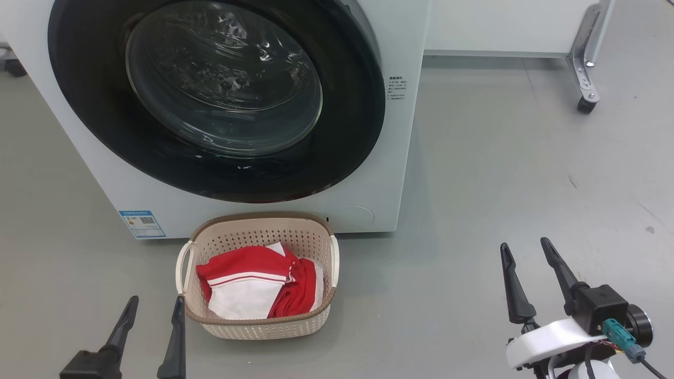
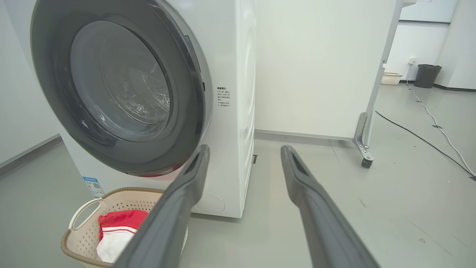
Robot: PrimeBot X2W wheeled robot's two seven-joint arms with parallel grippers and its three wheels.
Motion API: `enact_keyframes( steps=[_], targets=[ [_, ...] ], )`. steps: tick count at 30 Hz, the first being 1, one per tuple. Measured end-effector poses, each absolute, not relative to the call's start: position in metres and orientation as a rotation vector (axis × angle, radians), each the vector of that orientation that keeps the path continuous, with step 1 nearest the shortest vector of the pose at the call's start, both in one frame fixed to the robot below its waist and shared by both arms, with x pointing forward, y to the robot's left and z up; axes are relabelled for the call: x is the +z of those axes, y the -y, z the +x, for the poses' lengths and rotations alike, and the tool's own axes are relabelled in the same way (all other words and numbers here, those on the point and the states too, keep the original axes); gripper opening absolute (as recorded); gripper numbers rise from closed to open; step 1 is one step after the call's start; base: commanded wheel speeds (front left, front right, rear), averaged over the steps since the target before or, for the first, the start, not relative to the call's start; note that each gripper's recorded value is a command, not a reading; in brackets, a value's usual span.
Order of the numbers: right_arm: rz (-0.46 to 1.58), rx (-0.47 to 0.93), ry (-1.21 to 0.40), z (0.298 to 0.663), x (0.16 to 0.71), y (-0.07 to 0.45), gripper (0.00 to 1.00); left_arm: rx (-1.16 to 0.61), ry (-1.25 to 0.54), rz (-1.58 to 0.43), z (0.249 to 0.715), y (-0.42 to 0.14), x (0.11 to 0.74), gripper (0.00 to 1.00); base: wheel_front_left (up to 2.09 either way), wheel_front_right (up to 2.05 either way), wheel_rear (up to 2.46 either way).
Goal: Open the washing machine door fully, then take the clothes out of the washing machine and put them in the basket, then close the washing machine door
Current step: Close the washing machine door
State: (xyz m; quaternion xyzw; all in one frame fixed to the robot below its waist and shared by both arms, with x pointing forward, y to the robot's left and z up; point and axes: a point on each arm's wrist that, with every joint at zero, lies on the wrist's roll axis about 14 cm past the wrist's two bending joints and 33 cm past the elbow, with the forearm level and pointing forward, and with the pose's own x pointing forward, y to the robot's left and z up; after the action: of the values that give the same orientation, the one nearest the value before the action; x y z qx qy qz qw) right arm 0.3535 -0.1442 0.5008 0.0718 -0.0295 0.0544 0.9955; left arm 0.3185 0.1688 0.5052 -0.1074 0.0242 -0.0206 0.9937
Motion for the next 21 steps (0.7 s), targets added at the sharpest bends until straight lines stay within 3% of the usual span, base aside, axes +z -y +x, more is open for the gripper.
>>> enact_keyframes(
  steps=[11, 12, 13, 21],
  targets=[
    [0.146, 0.114, 0.057, 0.3536, 0.5002, 0.1422, 1.0, -0.027, -0.04, -0.203, 0.318, -0.1694, 0.5072, 1.0, 0.0, 0.0, 0.0],
    [0.146, 0.114, 0.057, 0.3537, 0.5002, 0.1421, 0.42, -0.027, -0.039, -0.2, 0.3179, -0.1694, 0.5074, 1.0, 0.0, 0.0, 0.0],
    [0.146, 0.114, 0.058, 0.3539, 0.5007, 0.1422, 0.0, -0.026, -0.039, -0.199, 0.3179, -0.1696, 0.5074, 1.0, 0.0, 0.0, 0.0],
    [0.15, 0.125, 0.054, 0.3558, 0.4993, 0.1391, 0.0, -0.025, -0.034, -0.197, 0.3173, -0.1671, 0.5088, 1.0, 0.0, 0.0, 0.0]
  ],
)
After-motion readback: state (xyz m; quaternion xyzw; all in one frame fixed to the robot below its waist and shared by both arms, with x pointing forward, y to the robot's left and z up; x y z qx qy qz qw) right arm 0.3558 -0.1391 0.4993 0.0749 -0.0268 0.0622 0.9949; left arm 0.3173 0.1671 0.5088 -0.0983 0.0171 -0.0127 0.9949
